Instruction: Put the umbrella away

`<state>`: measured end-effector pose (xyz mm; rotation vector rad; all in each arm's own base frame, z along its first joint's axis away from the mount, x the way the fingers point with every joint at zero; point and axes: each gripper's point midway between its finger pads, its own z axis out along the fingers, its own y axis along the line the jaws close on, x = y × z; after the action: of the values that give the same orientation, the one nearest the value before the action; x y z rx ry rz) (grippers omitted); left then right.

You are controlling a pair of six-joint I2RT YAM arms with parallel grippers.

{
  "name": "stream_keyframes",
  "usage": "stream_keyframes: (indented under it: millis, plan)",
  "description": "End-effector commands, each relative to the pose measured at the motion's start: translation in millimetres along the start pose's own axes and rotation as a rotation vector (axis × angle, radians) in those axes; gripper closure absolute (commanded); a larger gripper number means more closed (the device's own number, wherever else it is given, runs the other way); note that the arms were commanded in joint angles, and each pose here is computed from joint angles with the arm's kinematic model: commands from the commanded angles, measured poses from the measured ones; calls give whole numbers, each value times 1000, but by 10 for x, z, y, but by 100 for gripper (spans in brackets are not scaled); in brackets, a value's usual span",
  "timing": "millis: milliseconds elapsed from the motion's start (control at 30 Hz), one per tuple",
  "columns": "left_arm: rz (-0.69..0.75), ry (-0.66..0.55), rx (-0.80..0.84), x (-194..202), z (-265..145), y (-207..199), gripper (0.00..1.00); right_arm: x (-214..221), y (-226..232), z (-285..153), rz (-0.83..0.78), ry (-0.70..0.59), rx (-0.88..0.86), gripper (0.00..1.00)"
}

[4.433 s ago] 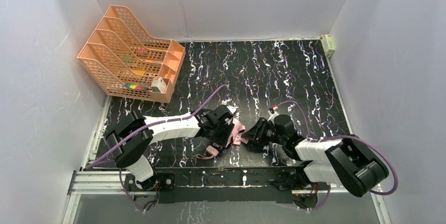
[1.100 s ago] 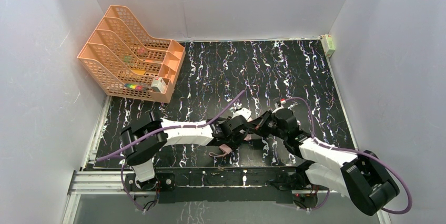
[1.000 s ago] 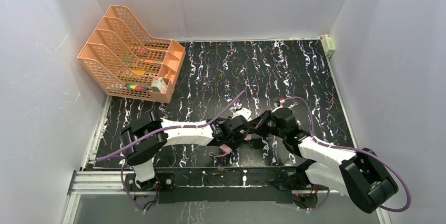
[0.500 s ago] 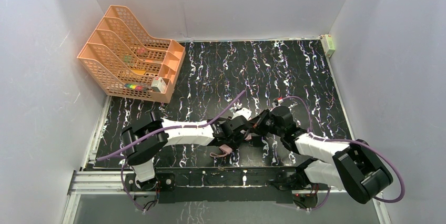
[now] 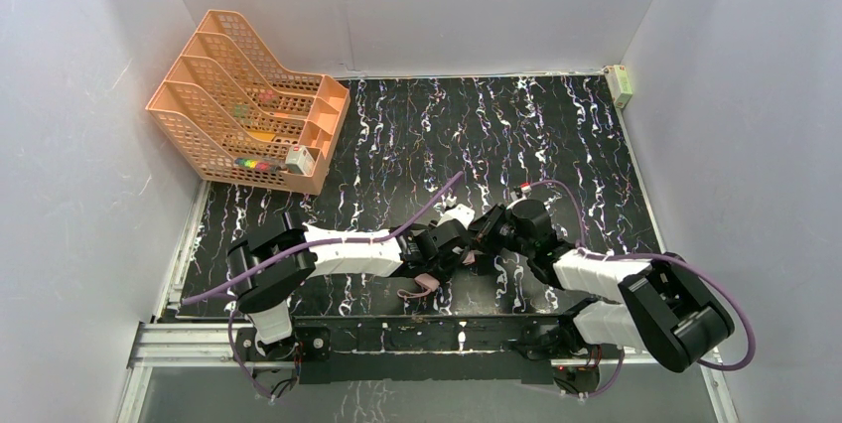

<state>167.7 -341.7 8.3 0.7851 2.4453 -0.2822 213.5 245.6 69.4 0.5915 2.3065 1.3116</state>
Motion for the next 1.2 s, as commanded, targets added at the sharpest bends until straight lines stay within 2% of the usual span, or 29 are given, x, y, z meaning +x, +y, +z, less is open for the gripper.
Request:
stream_keyframes:
  millis: [0, 367, 667, 1167]
  plan:
    - [136, 435, 50, 1380, 81, 45, 100, 71, -269, 31, -14, 20, 75, 81]
    - [132, 433, 76, 1328, 63, -26, 100, 134, -809, -22, 41, 7, 268, 77]
    - [161, 427, 124, 1300, 31, -83, 100, 109, -959, 43, 14, 10, 338, 69]
    - [162, 428, 160, 1273, -19, -143, 100, -155, -1146, -43, -28, -127, 479, 75]
